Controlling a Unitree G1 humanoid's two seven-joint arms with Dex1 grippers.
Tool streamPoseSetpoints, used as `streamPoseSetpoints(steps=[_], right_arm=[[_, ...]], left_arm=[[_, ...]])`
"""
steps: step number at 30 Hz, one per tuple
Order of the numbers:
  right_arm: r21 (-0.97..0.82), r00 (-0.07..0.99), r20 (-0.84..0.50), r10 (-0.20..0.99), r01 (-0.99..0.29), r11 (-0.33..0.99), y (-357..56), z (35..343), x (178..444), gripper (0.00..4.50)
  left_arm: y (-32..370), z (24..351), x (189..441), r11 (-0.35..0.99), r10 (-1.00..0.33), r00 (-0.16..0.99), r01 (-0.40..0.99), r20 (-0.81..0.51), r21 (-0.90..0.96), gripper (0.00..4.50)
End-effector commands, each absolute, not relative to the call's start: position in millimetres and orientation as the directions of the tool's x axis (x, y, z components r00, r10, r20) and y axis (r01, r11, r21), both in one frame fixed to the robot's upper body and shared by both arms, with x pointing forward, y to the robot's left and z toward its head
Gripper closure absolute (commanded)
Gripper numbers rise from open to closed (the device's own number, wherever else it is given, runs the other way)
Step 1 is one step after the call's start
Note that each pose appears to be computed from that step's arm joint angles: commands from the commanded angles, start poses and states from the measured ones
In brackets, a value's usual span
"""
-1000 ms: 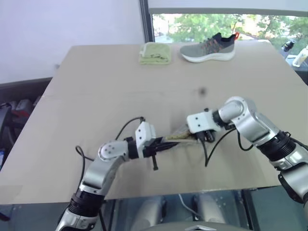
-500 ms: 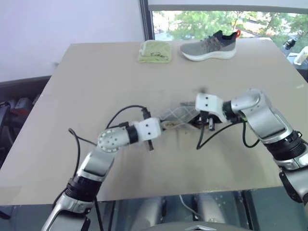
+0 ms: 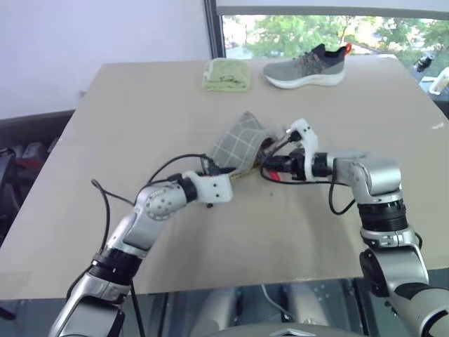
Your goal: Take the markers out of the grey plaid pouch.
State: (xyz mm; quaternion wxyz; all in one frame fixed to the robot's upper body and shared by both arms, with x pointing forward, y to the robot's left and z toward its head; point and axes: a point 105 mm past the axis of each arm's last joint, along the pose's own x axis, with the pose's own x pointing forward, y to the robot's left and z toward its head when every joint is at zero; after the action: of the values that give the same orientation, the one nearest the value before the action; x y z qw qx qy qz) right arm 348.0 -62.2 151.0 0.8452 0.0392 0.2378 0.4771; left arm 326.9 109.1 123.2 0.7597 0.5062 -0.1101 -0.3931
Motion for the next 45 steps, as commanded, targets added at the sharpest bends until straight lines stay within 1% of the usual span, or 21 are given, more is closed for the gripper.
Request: streamPoseSetpoints(steps=[1, 4, 7, 8, 10, 13, 17, 19, 21, 24, 28, 31, 33, 34, 35, 36, 37, 39, 40, 42, 45], right_arm=[[0.161, 0.425, -0.388, 0.818, -0.843, 0.514, -69.7, 163.4, 344.1, 4.16], [-0.017, 0.426, -0.494, 0.758, -0.877, 0.481, -92.8, 153.7, 340.9, 4.16], [-0.140, 0.434, -0.609, 0.663, -0.882, 0.449, -122.3, 141.6, 337.9, 4.16], [-0.186, 0.456, -0.635, 0.623, -0.874, 0.449, -133.5, 139.3, 339.0, 4.16], [-0.252, 0.505, -0.653, 0.565, -0.848, 0.466, -152.3, 139.8, 342.5, 4.16], [-0.305, 0.572, -0.653, 0.496, -0.798, 0.519, -179.1, 144.8, 346.5, 4.16], [-0.335, 0.621, -0.654, 0.431, -0.750, 0.571, -207.5, 144.8, 345.8, 4.16], [-0.321, 0.613, -0.659, 0.436, -0.753, 0.575, -211.8, 142.3, 340.8, 3.16], [-0.337, 0.637, -0.640, 0.430, -0.735, 0.588, -213.9, 144.4, 341.1, 2.38], [-0.349, 0.681, -0.579, 0.448, -0.704, 0.619, -211.2, 155.1, 346.1, 0.89], [-0.307, 0.677, -0.506, 0.535, -0.721, 0.622, -196.9, 171.3, 341.5, 0.89], [-0.231, 0.615, -0.448, 0.648, -0.780, 0.581, -177.4, 180.7, 324.6, 0.85], [-0.198, 0.589, -0.409, 0.697, -0.803, 0.562, -168.6, 186.0, 316.9, 0.85], [-0.172, 0.553, -0.364, 0.750, -0.831, 0.529, -158.2, 189.9, 307.3, 0.85], [-0.157, 0.528, -0.331, 0.782, -0.848, 0.506, -151.4, 192.8, 300.0, 0.85], [-0.148, 0.504, -0.311, 0.806, -0.863, 0.482, -145.7, 193.6, 292.2, 0.85], [-0.122, 0.473, -0.300, 0.828, -0.880, 0.459, -141.2, 191.1, 282.8, 0.85], [-0.083, 0.440, -0.300, 0.846, -0.896, 0.437, -139.0, 183.3, 269.1, 0.85], [-0.062, 0.425, -0.304, 0.853, -0.902, 0.427, -140.0, 176.6, 262.0, 0.85], [-0.003, 0.417, -0.289, 0.862, -0.900, 0.435, -146.2, 163.3, 252.8, 0.85], [0.087, 0.442, -0.287, 0.850, -0.871, 0.483, -168.7, 137.1, 245.0, 0.85]], left_arm=[[114.4, 127.4, 331.0, 0.169, -0.691, 0.690, 0.445, -0.217, 0.879, 4.50], [134.3, 127.3, 339.2, 0.195, -0.628, 0.747, 0.421, -0.217, 0.886, 4.50], [155.5, 129.1, 346.1, 0.212, -0.566, 0.797, 0.389, -0.212, 0.896, 4.50], [162.5, 131.2, 347.8, 0.222, -0.547, 0.812, 0.376, -0.204, 0.899, 4.50], [175.4, 135.3, 349.3, 0.241, -0.516, 0.835, 0.355, -0.190, 0.903, 4.50], [194.7, 139.3, 346.7, 0.272, -0.471, 0.864, 0.333, -0.177, 0.903, 4.50], [213.9, 135.3, 336.4, 0.299, -0.437, 0.879, 0.343, -0.192, 0.890, 4.50], [222.6, 132.0, 330.5, 0.305, -0.420, 0.883, 0.353, -0.207, 0.885, 4.50], [231.0, 129.3, 325.0, 0.313, -0.404, 0.888, 0.360, -0.220, 0.879, 4.50], [237.8, 127.1, 319.2, 0.320, -0.392, 0.891, 0.365, -0.228, 0.874, 4.50], [245.5, 130.5, 314.7, 0.356, -0.375, 0.903, 0.348, -0.209, 0.867, 4.50], [256.7, 137.6, 310.7, 0.423, -0.344, 0.923, 0.318, -0.174, 0.848, 3.57], [262.1, 138.5, 308.4, 0.433, -0.328, 0.929, 0.311, -0.174, 0.846, 2.62], [273.4, 140.0, 306.2, 0.463, -0.286, 0.946, 0.279, -0.156, 0.841, 2.32], [281.6, 141.0, 304.4, 0.484, -0.255, 0.956, 0.253, -0.142, 0.838, 1.70], [289.3, 141.7, 301.2, 0.514, -0.227, 0.965, 0.230, -0.128, 0.827, 1.23], [290.8, 142.1, 294.6, 0.603, -0.237, 0.966, 0.228, -0.101, 0.765, 0.89], [285.4, 139.3, 279.8, 0.745, -0.287, 0.955, 0.271, -0.074, 0.610, 0.03], [279.4, 133.9, 269.4, 0.798, -0.320, 0.943, 0.318, -0.086, 0.513, 0.03], [263.5, 125.4, 247.7, 0.851, -0.391, 0.913, 0.408, -0.118, 0.331, 0.03], [240.2, 117.6, 217.2, 0.866, -0.455, 0.876, 0.477, -0.161, 0.148, 0.03]])
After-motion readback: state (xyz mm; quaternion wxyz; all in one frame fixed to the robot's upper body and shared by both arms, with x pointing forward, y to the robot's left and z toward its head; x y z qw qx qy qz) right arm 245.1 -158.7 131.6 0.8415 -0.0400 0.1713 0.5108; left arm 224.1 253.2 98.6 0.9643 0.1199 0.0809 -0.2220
